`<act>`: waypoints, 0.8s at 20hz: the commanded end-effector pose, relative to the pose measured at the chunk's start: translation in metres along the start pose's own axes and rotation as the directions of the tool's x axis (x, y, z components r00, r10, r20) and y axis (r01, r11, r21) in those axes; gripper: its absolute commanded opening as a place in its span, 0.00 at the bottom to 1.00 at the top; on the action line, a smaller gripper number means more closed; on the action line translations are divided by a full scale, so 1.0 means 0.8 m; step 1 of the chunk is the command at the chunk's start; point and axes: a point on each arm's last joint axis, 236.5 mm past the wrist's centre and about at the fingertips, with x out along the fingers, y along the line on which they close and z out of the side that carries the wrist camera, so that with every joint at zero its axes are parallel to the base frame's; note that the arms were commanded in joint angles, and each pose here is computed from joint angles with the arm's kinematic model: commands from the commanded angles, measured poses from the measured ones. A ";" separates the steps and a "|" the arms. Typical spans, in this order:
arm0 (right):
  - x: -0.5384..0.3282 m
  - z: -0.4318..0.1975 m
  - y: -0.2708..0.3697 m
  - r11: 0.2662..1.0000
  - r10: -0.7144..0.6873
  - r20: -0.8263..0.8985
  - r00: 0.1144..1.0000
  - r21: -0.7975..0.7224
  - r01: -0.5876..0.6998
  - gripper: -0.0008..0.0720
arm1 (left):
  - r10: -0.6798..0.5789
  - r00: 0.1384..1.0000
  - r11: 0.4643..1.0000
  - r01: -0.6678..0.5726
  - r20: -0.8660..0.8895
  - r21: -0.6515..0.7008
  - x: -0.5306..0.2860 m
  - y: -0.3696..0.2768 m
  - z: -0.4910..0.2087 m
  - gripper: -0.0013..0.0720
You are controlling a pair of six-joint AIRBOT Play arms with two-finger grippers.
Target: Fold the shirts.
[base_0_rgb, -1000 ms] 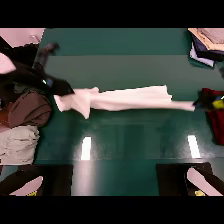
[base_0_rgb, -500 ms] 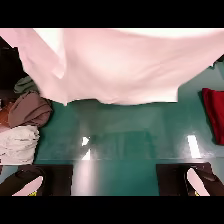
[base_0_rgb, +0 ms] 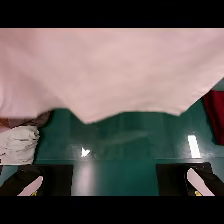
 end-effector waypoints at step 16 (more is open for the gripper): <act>0.354 -0.464 -0.044 0.959 0.155 -0.774 0.614 0.267 0.094 0.31 | -0.168 0.426 0.822 -0.437 -0.889 -0.365 0.152 0.224 -0.716 0.87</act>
